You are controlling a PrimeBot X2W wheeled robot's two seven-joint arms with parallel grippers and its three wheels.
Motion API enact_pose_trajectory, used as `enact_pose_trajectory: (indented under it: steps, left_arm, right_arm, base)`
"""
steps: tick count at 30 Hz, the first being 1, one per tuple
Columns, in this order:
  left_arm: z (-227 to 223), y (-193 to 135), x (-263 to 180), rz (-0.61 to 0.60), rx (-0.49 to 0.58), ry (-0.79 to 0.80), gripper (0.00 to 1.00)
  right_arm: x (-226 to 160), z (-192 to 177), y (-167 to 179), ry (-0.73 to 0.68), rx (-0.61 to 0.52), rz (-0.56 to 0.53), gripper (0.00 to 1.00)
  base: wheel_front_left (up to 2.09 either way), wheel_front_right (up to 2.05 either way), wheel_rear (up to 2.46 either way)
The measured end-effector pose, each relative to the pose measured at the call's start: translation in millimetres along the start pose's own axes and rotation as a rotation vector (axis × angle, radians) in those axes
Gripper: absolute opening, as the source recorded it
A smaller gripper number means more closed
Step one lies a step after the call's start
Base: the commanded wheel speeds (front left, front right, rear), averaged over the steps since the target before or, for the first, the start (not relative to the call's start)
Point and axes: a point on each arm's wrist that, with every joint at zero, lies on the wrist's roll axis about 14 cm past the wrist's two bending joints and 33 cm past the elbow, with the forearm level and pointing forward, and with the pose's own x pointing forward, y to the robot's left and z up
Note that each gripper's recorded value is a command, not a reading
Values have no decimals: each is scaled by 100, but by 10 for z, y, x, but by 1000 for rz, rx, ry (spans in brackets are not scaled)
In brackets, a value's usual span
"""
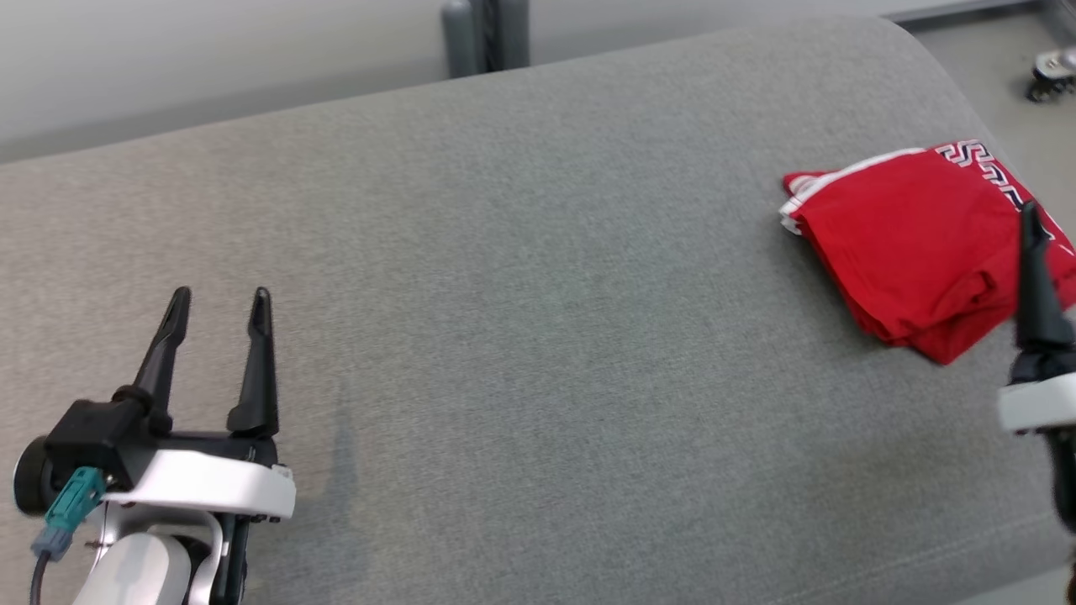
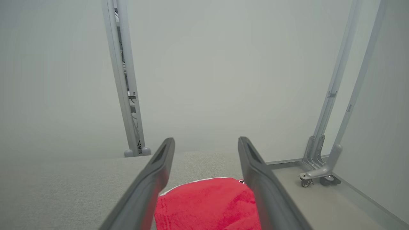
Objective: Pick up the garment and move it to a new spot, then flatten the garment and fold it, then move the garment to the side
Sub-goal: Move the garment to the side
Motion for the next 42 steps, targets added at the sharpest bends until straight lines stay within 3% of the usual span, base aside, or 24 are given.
enact_pose_trajectory:
  steps: [6,12,27,42]
  left_arm:
    - [183,295,-318,107,6,-34,100]
    - [325,463,-646,171,16,-59,100]
    - [392,563,-1171,228,30,-60,100]
    - [339,588,-1271,236,36,-30,100]
  right_arm:
    - [-144,94,755,-20,74,136,100]
    - [-311,126,1060,-14,107,190,100]
    - [-661,96,1122,42,88,216,100]
    - [-746,78,1107,62,97,205,100]
  base:
    - [0,0,0]
    - [0,0,0]
    - [0,0,0]
    - [0,0,0]
